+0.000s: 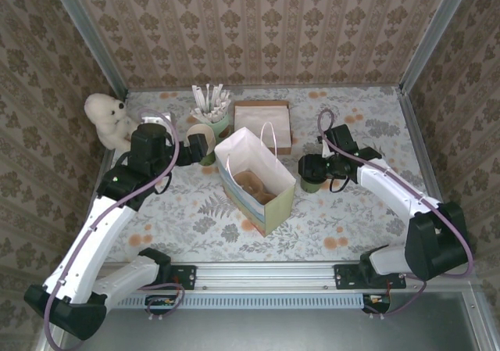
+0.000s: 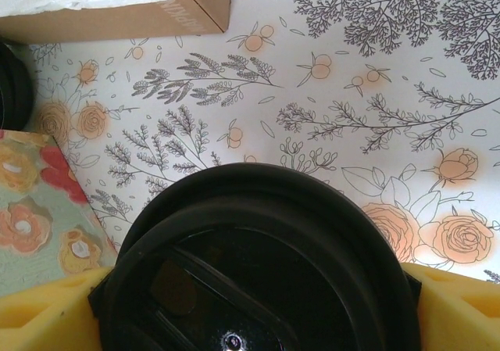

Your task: Pack the takeout coffee

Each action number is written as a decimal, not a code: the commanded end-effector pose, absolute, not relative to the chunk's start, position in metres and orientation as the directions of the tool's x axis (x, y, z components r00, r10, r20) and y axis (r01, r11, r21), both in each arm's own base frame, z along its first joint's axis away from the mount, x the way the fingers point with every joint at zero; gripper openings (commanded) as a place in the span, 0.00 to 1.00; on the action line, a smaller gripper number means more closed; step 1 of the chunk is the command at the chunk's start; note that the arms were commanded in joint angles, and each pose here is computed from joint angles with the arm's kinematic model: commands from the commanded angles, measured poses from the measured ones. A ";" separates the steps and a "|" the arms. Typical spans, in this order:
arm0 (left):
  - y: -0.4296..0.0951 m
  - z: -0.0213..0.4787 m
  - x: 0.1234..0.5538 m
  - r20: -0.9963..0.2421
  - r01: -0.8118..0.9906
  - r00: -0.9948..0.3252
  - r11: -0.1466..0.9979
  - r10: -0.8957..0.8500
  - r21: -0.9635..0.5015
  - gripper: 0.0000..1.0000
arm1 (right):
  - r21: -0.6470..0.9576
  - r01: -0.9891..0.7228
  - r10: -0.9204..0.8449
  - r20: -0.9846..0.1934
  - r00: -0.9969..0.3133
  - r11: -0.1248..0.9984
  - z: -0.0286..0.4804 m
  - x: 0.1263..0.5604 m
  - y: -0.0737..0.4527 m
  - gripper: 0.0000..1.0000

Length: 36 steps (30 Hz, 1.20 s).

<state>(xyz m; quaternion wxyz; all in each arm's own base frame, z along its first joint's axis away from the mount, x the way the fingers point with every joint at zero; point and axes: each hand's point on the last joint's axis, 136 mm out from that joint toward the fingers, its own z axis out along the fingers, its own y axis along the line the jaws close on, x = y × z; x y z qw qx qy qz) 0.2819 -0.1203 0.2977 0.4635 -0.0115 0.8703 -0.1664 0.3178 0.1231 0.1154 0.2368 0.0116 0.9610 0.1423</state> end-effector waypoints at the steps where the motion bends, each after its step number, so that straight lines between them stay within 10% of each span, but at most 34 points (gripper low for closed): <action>1: -0.116 0.304 0.282 -0.821 0.134 -0.542 0.946 -0.179 -0.295 1.00 | 0.261 -0.067 0.067 -0.475 -0.878 0.963 0.122 0.314 0.122 0.92; 36: -0.103 0.288 0.282 -0.800 0.077 -0.567 0.953 -0.199 -0.292 1.00 | 0.067 -0.017 0.004 -0.300 -0.954 0.998 0.133 0.311 0.123 1.00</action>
